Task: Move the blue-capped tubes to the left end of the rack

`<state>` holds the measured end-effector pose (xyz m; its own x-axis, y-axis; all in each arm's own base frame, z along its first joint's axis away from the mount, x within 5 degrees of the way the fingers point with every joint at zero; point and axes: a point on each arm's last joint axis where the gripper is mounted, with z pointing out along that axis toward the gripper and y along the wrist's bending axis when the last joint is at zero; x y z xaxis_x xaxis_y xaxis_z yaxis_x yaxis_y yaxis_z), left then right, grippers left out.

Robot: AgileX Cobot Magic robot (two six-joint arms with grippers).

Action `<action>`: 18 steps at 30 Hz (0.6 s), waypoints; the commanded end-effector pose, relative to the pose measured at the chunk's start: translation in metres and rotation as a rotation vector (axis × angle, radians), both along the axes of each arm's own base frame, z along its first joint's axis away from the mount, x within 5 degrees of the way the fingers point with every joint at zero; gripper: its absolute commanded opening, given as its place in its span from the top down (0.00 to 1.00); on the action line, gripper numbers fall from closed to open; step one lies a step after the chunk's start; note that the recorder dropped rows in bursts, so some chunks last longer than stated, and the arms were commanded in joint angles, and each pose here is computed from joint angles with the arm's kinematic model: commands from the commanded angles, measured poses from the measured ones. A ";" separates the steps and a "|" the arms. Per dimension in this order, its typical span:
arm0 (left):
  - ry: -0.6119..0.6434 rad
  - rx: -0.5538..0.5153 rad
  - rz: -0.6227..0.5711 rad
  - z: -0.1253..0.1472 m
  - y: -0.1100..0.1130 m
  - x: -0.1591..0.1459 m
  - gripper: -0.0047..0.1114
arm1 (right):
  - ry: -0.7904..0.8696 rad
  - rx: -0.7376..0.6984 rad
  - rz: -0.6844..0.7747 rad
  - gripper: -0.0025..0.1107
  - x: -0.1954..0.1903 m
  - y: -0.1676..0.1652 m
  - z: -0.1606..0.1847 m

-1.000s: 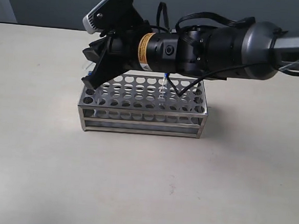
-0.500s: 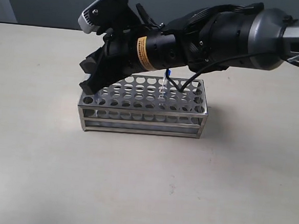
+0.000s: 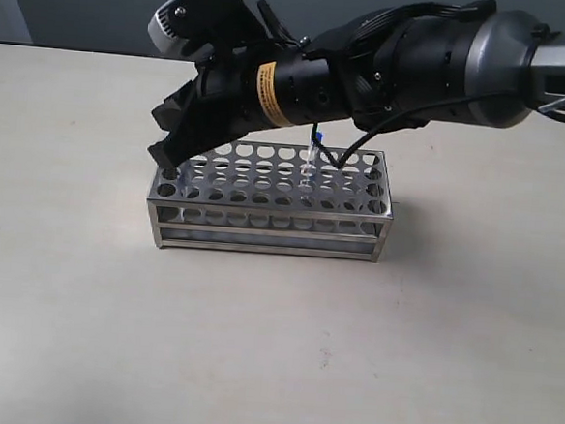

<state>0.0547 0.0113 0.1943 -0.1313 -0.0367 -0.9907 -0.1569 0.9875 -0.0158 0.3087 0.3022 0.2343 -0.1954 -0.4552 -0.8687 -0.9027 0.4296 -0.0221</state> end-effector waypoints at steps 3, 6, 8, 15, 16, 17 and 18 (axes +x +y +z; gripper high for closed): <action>0.002 -0.006 -0.008 -0.001 -0.001 0.000 0.96 | 0.029 -0.019 -0.002 0.99 0.004 0.002 -0.015; 0.002 -0.006 -0.008 -0.001 -0.001 0.000 0.96 | 0.021 -0.021 -0.011 0.99 0.005 0.001 -0.014; 0.002 -0.006 -0.008 -0.001 -0.001 0.000 0.96 | 0.015 -0.021 -0.018 0.99 0.006 0.001 -0.012; 0.002 -0.006 -0.008 -0.001 -0.001 0.000 0.96 | 0.030 -0.003 -0.032 0.99 0.014 -0.016 -0.007; 0.002 -0.006 -0.008 -0.001 -0.001 0.000 0.96 | 0.037 0.002 -0.024 0.99 0.015 -0.017 -0.007; 0.002 -0.006 -0.008 -0.001 -0.001 0.000 0.96 | 0.045 0.006 -0.013 0.99 0.015 -0.018 -0.007; 0.002 -0.006 -0.008 -0.001 -0.001 0.000 0.96 | 0.053 0.011 0.000 0.99 0.014 -0.018 -0.007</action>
